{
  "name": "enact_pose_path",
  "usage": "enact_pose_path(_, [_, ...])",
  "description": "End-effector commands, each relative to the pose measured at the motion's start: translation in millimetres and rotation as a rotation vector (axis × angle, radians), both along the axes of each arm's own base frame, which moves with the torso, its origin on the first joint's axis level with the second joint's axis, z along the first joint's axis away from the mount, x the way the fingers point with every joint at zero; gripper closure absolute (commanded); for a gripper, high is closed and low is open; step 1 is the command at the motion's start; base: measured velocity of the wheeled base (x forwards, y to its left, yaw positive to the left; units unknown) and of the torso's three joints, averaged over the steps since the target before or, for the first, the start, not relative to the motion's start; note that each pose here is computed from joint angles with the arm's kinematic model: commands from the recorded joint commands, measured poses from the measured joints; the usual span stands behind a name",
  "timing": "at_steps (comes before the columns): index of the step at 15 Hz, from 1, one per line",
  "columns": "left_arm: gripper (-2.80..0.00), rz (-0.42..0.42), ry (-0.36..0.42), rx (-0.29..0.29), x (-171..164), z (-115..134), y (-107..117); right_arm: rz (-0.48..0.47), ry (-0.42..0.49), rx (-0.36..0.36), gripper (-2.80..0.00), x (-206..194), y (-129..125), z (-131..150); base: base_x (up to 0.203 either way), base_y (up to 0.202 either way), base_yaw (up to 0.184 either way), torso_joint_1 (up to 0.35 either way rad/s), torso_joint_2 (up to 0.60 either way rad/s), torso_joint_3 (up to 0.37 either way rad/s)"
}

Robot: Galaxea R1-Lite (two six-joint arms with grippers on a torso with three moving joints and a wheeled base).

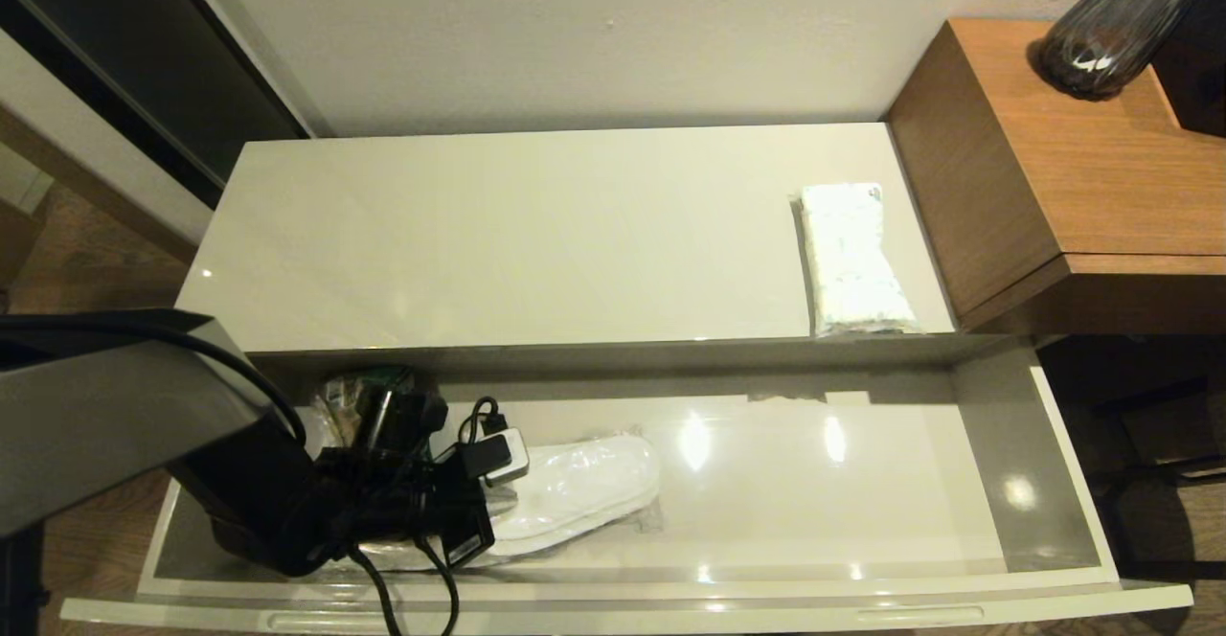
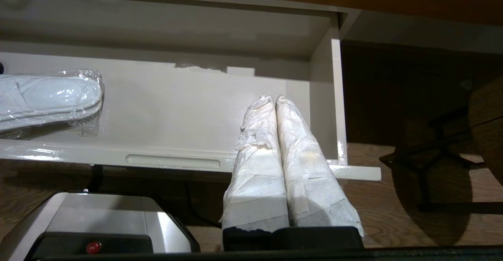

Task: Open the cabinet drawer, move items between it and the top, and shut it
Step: Take out the disposable slippers from the drawer

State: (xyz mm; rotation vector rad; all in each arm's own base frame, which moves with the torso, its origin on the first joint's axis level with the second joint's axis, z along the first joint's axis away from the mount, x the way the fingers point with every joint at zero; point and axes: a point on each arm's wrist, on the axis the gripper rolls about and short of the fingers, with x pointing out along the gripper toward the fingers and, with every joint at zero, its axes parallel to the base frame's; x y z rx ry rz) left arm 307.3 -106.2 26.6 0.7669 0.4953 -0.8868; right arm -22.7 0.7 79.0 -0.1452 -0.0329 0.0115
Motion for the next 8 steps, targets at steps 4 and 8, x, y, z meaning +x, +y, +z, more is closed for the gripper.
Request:
enact_pose_path(4, [0.00, -0.007, -0.003, 0.000, 1.7, -1.5, -1.2, 0.000, 0.002, -0.001, 0.00, 0.2, 0.0, -0.3, 0.000, 0.000, 0.000, 0.000, 0.00, 0.000])
enact_pose_path(8, [0.00, -0.019, 0.005, -0.007, 3.5, -3.4, -2.1, 0.001, 0.003, -0.001, 0.00, 0.2, 0.0, -0.4, 0.000, 0.000, 0.000, 0.000, 0.00, 0.000])
